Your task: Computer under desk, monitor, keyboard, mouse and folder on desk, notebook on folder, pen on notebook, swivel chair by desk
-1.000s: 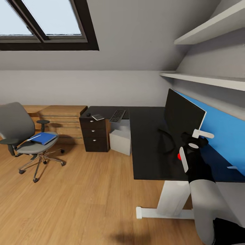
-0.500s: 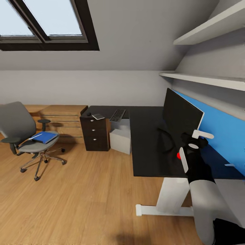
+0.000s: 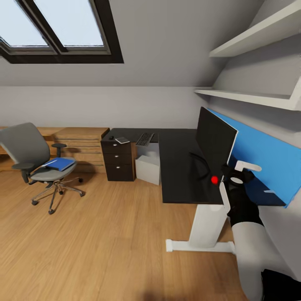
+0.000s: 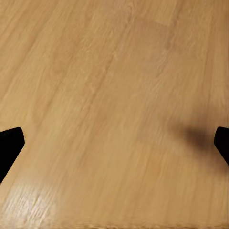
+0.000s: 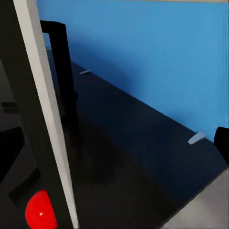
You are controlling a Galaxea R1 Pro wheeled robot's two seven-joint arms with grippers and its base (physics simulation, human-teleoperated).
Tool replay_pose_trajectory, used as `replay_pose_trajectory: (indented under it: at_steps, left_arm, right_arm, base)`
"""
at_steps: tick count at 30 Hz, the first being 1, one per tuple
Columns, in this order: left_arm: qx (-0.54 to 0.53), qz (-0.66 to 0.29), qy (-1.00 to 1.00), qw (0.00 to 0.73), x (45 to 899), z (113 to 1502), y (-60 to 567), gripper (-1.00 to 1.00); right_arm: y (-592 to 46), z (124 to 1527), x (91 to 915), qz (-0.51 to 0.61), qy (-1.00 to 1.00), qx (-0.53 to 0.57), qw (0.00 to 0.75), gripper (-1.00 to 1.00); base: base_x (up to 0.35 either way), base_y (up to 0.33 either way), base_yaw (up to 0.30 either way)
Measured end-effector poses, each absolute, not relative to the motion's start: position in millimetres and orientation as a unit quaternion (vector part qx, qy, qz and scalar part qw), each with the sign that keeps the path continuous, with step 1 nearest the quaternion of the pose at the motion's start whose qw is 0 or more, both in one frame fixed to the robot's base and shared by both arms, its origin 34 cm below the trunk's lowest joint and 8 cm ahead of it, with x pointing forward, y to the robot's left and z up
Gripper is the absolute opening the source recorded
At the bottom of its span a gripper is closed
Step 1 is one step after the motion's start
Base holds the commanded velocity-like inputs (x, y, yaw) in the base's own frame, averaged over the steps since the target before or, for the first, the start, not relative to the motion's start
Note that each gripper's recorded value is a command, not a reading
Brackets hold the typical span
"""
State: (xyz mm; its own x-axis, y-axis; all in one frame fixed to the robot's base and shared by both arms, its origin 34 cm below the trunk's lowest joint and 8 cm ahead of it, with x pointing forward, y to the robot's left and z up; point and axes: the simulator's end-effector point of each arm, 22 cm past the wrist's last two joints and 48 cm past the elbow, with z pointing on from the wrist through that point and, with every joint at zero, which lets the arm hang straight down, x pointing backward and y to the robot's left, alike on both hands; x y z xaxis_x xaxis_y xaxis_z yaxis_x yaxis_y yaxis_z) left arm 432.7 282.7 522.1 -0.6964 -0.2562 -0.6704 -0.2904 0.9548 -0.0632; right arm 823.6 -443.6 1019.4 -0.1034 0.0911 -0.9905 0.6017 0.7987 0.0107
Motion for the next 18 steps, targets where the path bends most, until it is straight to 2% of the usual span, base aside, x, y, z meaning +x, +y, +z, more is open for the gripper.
replay_pose_trajectory:
  at_steps: [8, 18]
  left_arm:
    - [-0.148, 0.023, 0.921, 0.361, 433.1, 522.4, 281.9, 1.0]
    - [-0.148, 0.022, 0.921, 0.361, 433.0, 522.4, 279.3, 1.0]
  right_arm:
    - [-437.2, 979.5, 822.8, -0.202, 0.742, 0.234, 0.595, 1.0]
    - [-430.8, 947.7, 822.7, -0.192, 0.743, 0.235, 0.596, 1.0]
  base:
    - [-0.258, 0.0, 0.0]
    - [-0.049, 0.0, 0.0]
